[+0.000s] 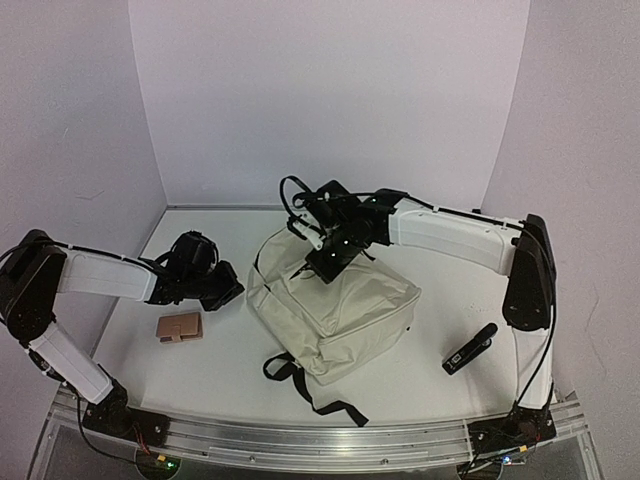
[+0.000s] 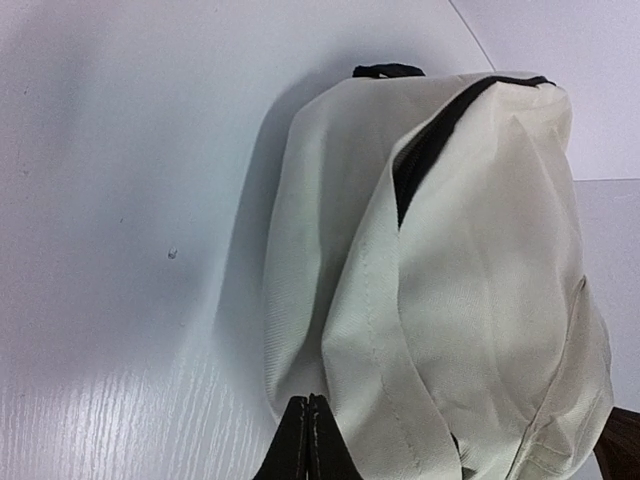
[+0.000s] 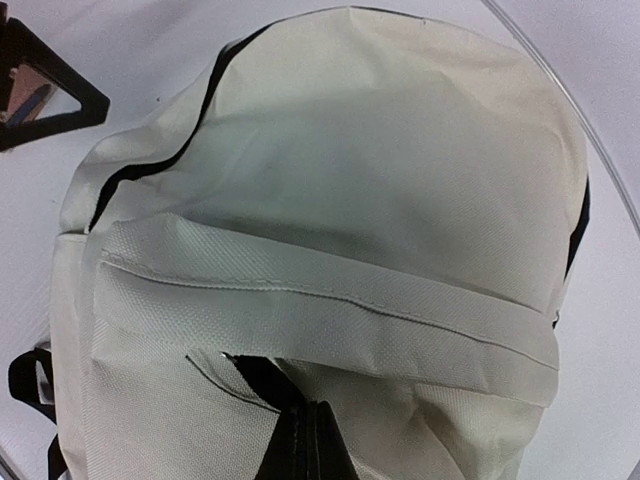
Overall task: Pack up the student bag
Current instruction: Unzip the student bag at the center of the board.
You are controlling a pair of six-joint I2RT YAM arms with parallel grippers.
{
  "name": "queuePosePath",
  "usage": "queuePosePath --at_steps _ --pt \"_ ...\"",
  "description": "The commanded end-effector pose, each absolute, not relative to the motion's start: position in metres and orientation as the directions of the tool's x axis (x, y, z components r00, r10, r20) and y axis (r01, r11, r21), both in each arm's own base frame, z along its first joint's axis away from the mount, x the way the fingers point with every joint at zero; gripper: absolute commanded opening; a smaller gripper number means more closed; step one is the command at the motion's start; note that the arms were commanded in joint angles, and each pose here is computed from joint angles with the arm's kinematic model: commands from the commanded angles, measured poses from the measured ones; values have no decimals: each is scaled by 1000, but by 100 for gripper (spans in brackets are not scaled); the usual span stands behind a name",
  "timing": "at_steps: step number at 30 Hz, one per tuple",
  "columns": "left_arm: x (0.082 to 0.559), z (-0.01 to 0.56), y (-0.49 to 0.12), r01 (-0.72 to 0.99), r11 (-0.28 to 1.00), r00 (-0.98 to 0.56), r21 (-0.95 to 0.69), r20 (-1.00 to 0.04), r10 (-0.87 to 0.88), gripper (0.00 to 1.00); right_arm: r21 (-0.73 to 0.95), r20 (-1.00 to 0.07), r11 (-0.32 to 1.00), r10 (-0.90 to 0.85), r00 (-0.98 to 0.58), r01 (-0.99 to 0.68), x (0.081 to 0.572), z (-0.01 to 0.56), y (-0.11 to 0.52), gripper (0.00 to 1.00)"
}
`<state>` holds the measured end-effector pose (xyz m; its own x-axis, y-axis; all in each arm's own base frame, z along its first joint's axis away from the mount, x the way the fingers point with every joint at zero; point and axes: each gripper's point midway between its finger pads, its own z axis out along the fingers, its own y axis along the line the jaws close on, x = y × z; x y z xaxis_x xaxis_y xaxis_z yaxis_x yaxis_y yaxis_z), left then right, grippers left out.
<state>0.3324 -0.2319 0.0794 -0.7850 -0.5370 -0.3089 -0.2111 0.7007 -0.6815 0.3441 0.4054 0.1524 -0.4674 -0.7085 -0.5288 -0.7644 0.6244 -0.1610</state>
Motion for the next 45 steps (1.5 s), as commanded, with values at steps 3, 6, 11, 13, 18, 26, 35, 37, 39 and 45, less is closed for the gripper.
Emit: queuePosePath --at_steps 3,6,11,13,18,26,35,37,39,45 --pt "331 150 -261 139 694 -757 -706 -528 -385 22 -5 -567 627 -643 -514 -779 332 182 395 0" --pt "323 175 -268 279 694 -726 -664 -619 -301 49 49 -578 613 -627 -523 -789 327 187 402 0" --pt "316 196 -284 427 635 -702 -644 -679 -216 69 77 -581 619 -609 -540 -781 329 189 405 0" --pt "320 195 -290 422 628 -715 -654 -666 -213 69 82 -580 626 -603 -549 -775 332 188 403 0" --pt "327 190 -315 423 534 -761 -732 -607 -228 66 77 -582 634 -598 -551 -770 336 189 401 0" --pt "325 180 -349 436 462 -798 -772 -569 -198 63 42 -580 655 -599 -552 -755 343 188 393 0" --pt "319 170 -367 418 430 -826 -800 -532 -188 35 39 -576 657 -601 -554 -753 345 185 391 0" --pt "319 169 -365 409 438 -824 -800 -530 -199 20 24 -573 663 -604 -554 -748 348 184 387 0" --pt "320 169 -361 396 455 -822 -797 -529 -212 11 11 -570 682 -597 -565 -731 354 183 380 0" --pt "316 162 -343 351 515 -817 -782 -524 -240 0 -17 -559 740 -565 -607 -673 378 181 342 0"
